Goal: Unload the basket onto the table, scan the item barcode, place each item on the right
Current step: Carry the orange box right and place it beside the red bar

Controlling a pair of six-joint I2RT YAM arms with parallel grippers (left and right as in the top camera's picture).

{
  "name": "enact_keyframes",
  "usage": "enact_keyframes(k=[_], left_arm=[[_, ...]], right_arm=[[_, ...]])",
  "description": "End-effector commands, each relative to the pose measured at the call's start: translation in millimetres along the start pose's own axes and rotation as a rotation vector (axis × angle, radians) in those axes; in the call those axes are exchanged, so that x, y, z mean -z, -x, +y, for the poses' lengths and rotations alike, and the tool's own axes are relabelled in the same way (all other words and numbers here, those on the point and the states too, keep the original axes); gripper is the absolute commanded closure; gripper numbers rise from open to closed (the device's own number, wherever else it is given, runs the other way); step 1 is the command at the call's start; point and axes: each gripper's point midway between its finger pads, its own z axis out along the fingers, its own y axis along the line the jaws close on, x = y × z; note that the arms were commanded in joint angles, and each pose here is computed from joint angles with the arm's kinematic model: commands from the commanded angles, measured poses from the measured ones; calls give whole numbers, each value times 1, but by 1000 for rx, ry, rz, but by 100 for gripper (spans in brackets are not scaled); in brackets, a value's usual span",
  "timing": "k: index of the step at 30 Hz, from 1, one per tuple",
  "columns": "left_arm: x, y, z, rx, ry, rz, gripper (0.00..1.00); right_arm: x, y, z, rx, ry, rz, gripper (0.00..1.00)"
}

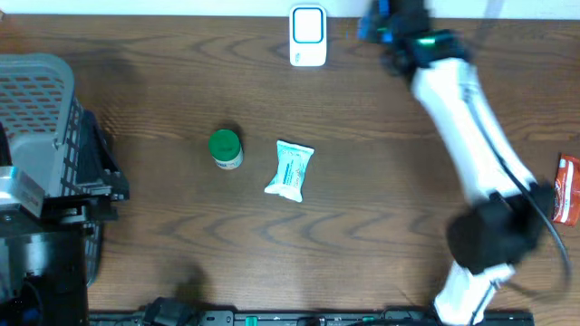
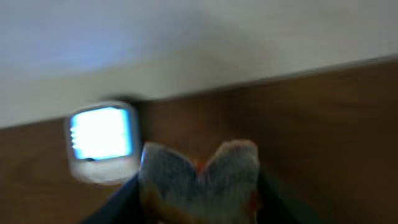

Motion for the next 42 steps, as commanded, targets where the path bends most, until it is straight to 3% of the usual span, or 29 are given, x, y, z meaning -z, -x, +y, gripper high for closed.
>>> enact_keyframes(k=[1,6,9,15,20,21,22,23,24,28,31,37,42], left_arm=[[1,5,0,13,-3,-22,16],[5,12,2,24,-1,-48,16],[8,15,4,28,0,-59,16],[9,16,4,29,1,-63,16],[9,16,4,29,1,-63,16],[9,16,4,29,1,-63,16],[9,16,4,29,1,-63,16],[9,16,4,29,1,-63,16],[9,16,4,29,1,-63,16],[9,18,5,32,1,-70,16],[10,19,5,35,2,-76,16],[11,20,6,35,2,-79,16],[14,24,7,42,4,-95,16]], right_arm=[[43,13,-119,71,-491,-18,55],[57,-34,-231,77,-794,223,57],[47,-71,-288,-32,-879,322,50],[15,-175,-359,-273,-808,539,48],[20,-211,-387,-407,-813,584,51],[21,-207,-387,-423,-792,581,46],[22,-201,-385,-428,-764,576,29],[23,-194,-381,-431,-735,571,12],[24,-181,-373,-441,-683,557,4],[31,-120,-308,-483,-356,501,1],[48,-81,-209,-447,-21,484,1],[71,-112,-92,-40,-93,543,1],[91,-163,13,337,-94,481,1]])
